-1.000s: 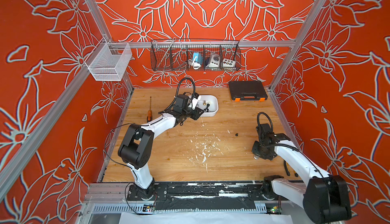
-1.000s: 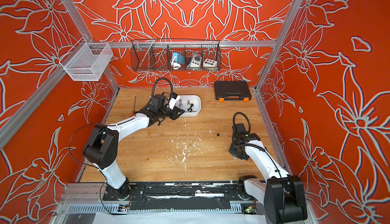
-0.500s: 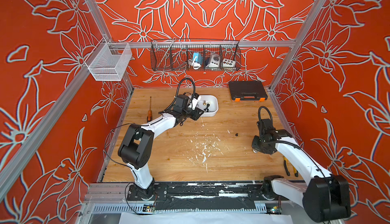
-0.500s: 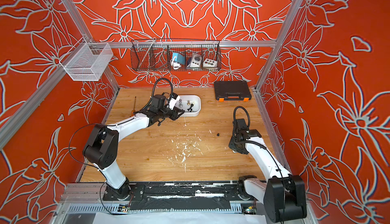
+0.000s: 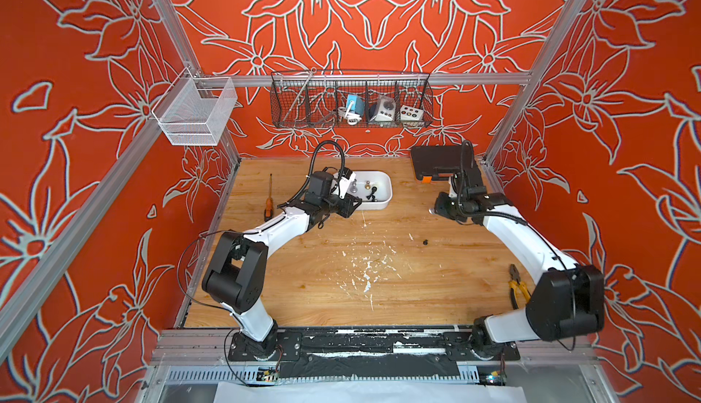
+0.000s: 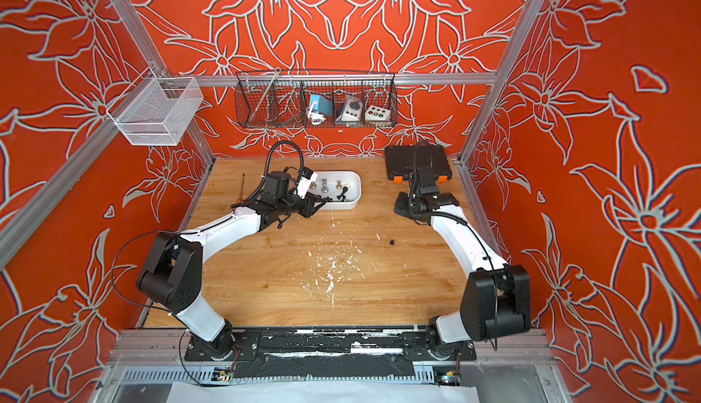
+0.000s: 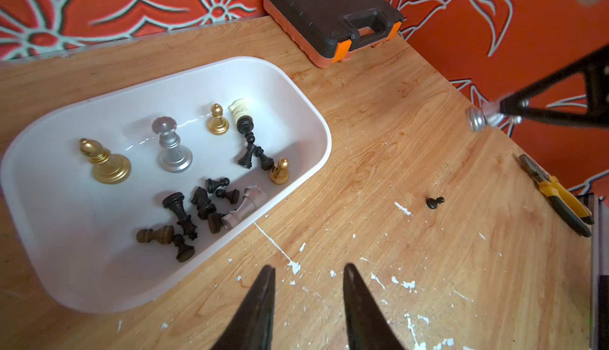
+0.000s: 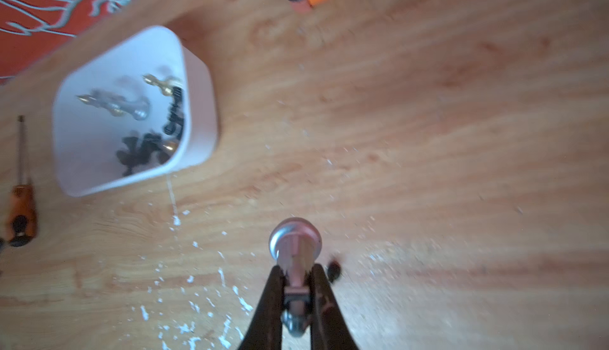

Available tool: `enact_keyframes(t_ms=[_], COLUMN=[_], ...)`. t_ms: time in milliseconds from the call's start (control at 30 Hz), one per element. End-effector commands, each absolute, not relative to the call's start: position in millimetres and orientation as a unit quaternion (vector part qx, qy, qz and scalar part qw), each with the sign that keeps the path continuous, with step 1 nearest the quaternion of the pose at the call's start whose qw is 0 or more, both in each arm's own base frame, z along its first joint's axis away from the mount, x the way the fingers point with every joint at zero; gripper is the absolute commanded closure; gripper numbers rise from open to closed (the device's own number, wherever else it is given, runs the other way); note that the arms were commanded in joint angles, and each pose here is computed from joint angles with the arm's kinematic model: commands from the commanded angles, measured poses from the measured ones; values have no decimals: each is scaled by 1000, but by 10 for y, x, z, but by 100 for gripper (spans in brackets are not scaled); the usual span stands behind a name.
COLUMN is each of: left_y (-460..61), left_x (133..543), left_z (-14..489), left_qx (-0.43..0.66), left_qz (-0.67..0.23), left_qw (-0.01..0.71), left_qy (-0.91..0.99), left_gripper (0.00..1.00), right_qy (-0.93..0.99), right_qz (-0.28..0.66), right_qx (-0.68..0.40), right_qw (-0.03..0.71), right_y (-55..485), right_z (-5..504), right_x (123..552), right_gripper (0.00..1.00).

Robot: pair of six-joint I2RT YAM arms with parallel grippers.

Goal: Put the chess pieces into the storage box
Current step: Pick up the chess piece at the center of the board, then place the chess piece in the storage box.

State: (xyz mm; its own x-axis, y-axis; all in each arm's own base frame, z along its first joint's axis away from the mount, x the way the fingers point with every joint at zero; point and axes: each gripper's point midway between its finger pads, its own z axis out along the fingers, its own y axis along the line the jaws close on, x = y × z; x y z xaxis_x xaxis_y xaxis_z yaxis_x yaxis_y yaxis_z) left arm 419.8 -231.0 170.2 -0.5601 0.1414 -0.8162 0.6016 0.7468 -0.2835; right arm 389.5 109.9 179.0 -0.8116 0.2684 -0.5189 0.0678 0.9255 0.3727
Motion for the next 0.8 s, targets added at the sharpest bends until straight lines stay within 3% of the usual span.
enact_keyframes(t_ms=[0, 433, 767], left_y=[-2230, -1899, -1867], left_x=[4155, 4031, 3909], left_z=[1792, 1822, 1767], left_qx=[216, 192, 187], left_qz=[-278, -262, -266], left_qw=[423, 432, 426], left_qy=[835, 841, 844], left_gripper=[65, 64, 64], right_qy=[918, 904, 895], right_qz=[230, 330, 362], right_qx=[43, -66, -64], right_qw=[320, 265, 253], right_y=[1512, 2789, 3162], right_z=[2015, 1729, 1498], right_x=[4216, 4823, 5145], right_gripper=[91, 90, 89])
